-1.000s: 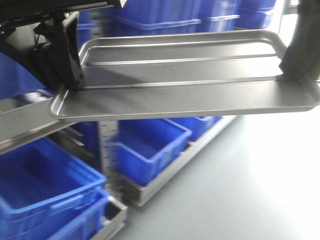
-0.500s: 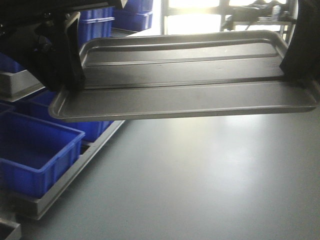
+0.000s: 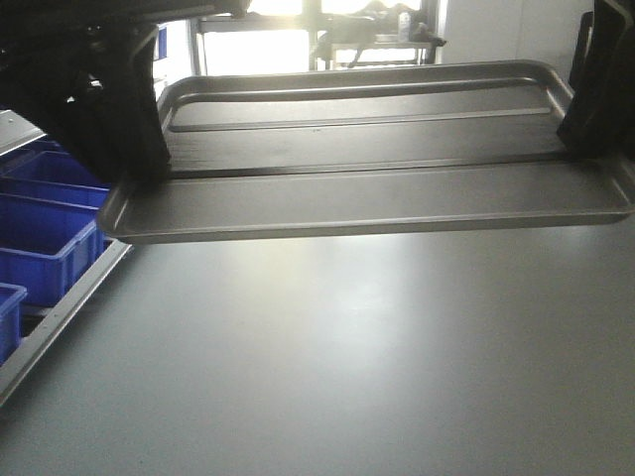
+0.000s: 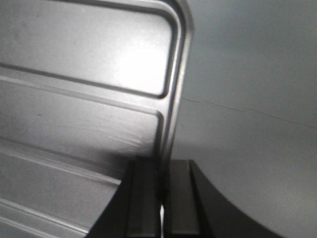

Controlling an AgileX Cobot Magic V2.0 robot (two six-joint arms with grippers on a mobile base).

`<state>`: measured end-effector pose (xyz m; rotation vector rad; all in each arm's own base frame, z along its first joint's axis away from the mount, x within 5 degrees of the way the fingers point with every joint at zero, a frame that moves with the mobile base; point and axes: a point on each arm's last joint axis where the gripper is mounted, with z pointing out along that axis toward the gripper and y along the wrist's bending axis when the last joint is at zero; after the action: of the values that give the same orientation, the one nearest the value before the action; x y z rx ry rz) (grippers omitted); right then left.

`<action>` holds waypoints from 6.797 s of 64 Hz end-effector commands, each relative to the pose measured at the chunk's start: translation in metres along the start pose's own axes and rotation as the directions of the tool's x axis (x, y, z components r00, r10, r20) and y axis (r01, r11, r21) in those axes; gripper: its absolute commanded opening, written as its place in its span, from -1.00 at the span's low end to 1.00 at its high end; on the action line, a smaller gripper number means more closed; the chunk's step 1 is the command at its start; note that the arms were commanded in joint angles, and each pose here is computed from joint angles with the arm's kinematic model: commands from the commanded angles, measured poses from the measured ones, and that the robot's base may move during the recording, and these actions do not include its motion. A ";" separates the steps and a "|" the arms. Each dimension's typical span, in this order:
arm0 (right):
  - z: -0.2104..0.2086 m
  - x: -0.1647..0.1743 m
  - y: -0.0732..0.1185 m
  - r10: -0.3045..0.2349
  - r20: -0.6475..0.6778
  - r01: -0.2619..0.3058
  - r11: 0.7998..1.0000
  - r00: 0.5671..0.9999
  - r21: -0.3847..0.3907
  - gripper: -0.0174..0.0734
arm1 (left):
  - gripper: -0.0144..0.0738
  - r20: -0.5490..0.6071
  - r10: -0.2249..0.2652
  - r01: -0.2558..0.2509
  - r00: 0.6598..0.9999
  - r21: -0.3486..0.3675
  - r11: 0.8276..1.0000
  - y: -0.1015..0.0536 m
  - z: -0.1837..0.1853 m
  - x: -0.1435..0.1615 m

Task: Grab silver tray and stack on right shelf
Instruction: 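Hold the tray level in both grippers while the base drives to another shelf, then move the held tray over the larger silver tray and lower it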

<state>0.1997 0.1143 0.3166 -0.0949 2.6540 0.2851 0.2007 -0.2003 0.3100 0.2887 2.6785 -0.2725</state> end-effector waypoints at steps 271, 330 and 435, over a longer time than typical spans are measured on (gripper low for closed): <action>-0.013 -0.009 0.000 -0.034 0.105 0.036 0.999 0.994 -0.014 -0.49 | -0.88 0.057 0.042 -0.042 0.998 0.001 0.999 0.000 -0.013 -0.005; -0.013 -0.009 0.000 -0.034 0.105 0.036 0.999 0.994 -0.014 -0.49 | -0.88 0.057 0.042 -0.042 0.998 0.001 0.999 0.000 -0.013 -0.005; -0.013 -0.009 0.000 -0.034 0.105 0.036 0.999 0.994 -0.014 -0.49 | -0.88 0.056 0.041 -0.041 0.998 0.002 0.999 -0.001 -0.013 -0.005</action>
<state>0.2002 0.1144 0.3168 -0.0966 2.6475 0.2844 0.2025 -0.2016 0.3075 0.2890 2.6800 -0.2620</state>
